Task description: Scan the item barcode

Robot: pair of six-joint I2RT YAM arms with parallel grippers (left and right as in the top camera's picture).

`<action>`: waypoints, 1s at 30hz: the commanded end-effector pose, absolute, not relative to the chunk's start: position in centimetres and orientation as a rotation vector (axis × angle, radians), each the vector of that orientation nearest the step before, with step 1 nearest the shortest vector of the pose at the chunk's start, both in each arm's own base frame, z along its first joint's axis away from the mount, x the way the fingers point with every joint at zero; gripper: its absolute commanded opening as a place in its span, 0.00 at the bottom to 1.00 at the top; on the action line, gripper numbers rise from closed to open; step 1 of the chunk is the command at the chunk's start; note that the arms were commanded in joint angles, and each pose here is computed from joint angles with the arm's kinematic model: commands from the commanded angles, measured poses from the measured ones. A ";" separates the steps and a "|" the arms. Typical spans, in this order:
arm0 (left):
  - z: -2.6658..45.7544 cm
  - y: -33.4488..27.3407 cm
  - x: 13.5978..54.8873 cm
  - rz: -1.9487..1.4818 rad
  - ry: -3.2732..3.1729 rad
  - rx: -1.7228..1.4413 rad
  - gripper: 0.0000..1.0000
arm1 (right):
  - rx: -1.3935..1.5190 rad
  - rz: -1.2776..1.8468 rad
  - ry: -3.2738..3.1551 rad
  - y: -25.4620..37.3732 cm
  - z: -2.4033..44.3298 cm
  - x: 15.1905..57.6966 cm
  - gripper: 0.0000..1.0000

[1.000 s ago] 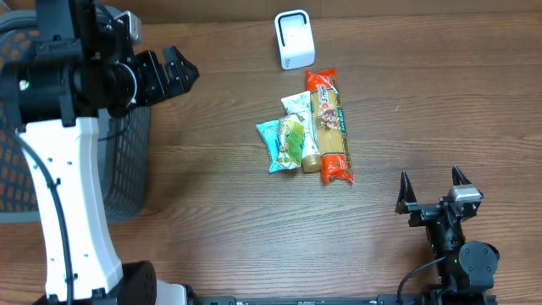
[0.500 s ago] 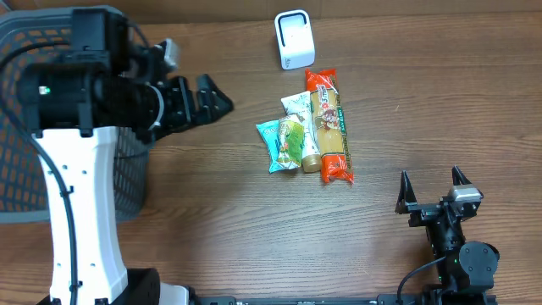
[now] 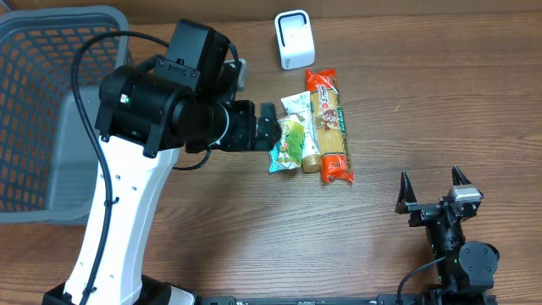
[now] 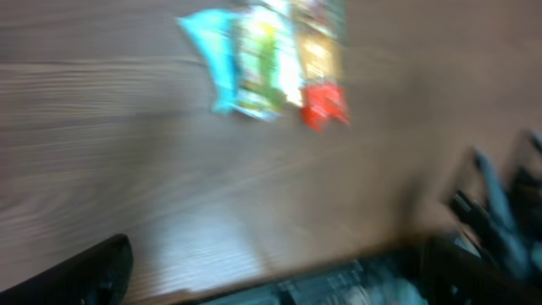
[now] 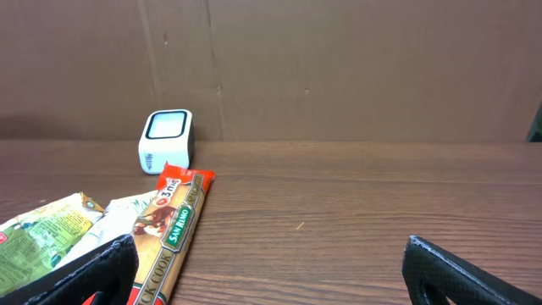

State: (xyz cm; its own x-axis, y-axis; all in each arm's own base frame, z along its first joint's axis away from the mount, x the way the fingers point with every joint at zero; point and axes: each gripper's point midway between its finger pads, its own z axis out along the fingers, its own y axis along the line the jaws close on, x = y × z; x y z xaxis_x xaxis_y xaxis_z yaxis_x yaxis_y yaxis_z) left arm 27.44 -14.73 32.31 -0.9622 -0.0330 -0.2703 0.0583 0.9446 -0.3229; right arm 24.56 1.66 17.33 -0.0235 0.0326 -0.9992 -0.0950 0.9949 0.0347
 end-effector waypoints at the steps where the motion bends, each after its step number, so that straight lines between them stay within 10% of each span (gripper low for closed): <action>1: 32.3 -9.5 29.8 -0.116 2.716 -0.312 1.00 | -0.066 0.099 1.589 1.8 17.1 24.6 1.00; 16: 33.4 -1.2 33.2 -0.126 2.553 -0.690 1.00 | -0.066 0.099 1.589 1.8 17.1 24.6 1.00; 30: 37.4 13.0 27.8 0.068 2.133 -1.292 1.00 | -0.066 0.099 1.589 1.8 17.1 24.6 1.00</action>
State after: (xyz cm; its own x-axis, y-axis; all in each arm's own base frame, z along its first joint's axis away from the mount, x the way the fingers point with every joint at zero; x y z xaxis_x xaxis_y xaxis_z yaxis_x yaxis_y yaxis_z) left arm 30.74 10.12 35.12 -0.4816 -0.7296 -0.4856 -0.7305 0.6403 -0.2375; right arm 24.56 1.66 17.32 -0.0239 0.0326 -0.9992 -0.0950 0.9949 0.0347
